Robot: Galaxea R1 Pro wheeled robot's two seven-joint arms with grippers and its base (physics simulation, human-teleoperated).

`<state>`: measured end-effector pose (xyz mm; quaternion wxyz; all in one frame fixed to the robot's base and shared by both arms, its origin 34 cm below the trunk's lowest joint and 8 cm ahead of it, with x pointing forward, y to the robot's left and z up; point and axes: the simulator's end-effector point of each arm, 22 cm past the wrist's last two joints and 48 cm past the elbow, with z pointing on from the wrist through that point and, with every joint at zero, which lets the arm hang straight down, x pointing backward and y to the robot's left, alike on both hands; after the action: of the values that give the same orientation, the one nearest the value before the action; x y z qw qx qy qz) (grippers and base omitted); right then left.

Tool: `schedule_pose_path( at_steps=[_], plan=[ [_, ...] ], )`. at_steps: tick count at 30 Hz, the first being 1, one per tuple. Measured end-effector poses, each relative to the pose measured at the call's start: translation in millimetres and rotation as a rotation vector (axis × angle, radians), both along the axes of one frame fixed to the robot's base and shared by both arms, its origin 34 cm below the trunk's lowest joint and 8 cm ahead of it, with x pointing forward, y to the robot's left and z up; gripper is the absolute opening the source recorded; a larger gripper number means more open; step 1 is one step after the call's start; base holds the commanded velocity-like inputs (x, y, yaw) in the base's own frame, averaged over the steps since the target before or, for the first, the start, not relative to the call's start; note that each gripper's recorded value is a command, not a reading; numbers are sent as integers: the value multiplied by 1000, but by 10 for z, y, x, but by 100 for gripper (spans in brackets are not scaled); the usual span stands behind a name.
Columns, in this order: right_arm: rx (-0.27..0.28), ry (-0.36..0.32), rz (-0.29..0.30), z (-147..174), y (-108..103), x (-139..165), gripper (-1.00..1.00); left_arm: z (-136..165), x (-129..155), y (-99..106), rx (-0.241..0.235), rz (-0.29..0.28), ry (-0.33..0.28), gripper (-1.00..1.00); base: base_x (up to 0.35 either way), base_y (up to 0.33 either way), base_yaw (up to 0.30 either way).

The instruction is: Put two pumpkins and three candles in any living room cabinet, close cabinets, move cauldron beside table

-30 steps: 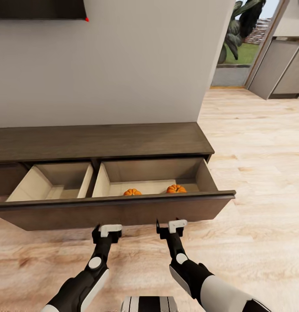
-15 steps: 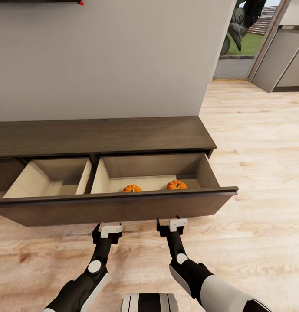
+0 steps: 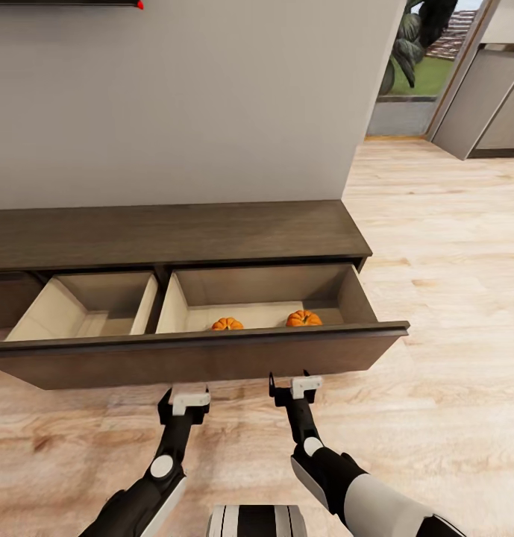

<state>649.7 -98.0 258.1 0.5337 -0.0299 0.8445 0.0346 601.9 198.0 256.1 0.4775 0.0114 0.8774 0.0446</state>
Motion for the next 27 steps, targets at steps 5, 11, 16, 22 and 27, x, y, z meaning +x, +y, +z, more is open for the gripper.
schedule_pose_path(
  at_steps=[5, 11, 16, 22, 27],
  plan=[
    [-1, 1, -1, -3, -4, -2, 100, 111, -56, -19, -33, 18, -65, 100, 0, 0, 0],
    [-2, 2, -3, -6, -10, -2, 100, 135, -64, 47, -30, 26, -82, 100, 0, 0, 0],
    [-2, 3, -2, -9, -10, -4, 100, 137, -60, 69, -29, 30, -83, 100, 0, 0, 0],
    [-5, 6, 4, -17, -1, -11, 100, 151, -42, 79, -35, 35, -85, 100, 68, 0, 0],
    [-8, 10, 5, -30, -7, -19, 100, 174, -22, 101, -39, 48, -90, 100, 22, 0, 0]
  ],
)
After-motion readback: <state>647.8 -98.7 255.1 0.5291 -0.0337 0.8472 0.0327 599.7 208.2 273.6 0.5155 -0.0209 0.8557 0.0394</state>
